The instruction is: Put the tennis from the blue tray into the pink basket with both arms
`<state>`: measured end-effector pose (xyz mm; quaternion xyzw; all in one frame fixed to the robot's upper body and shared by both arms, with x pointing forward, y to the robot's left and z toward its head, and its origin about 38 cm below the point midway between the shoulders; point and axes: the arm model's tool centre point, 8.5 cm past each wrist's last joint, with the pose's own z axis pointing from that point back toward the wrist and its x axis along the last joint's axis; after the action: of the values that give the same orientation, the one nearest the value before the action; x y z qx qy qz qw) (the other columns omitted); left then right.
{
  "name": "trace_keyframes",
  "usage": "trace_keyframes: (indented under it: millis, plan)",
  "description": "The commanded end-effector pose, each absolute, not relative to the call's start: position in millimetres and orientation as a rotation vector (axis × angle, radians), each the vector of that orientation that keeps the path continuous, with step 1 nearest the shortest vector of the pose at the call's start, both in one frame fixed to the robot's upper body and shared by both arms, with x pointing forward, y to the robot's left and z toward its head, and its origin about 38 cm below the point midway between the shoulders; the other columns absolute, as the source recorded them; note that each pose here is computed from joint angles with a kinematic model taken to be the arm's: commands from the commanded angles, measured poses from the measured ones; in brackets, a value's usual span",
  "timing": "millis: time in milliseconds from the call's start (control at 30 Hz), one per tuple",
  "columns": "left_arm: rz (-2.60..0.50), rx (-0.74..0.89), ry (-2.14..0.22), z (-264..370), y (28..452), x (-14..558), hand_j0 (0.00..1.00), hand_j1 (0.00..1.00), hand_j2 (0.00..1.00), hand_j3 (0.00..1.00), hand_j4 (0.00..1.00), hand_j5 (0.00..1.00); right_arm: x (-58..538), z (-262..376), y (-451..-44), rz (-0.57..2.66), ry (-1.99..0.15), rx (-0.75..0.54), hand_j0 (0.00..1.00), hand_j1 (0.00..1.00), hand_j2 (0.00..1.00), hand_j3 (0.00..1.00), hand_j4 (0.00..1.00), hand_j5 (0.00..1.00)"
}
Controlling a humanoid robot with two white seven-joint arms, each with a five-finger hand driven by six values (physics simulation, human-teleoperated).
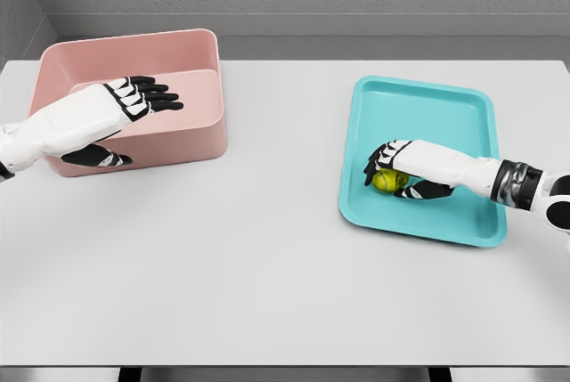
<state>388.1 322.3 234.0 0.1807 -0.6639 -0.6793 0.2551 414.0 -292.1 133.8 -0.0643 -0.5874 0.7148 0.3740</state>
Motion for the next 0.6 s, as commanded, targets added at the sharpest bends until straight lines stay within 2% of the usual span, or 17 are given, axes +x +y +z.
trace_keyframes:
  millis: [0, 567]
  plan:
    - [-1.836, 0.487, -1.809, 235, 322, 388, 1.0, 1.0, 1.0, 1.0, 1.0, 1.0, 414, 134, -293, 1.825, -1.505, -0.163, 0.56, 0.56, 0.56, 0.56, 0.56, 0.56]
    - [-1.835, 0.485, -1.81, 235, 322, 388, 1.0, 1.0, 1.0, 1.0, 1.0, 1.0, 423, 164, -298, 1.828, -1.557, -0.23, 0.55, 0.55, 0.55, 0.55, 0.55, 0.55]
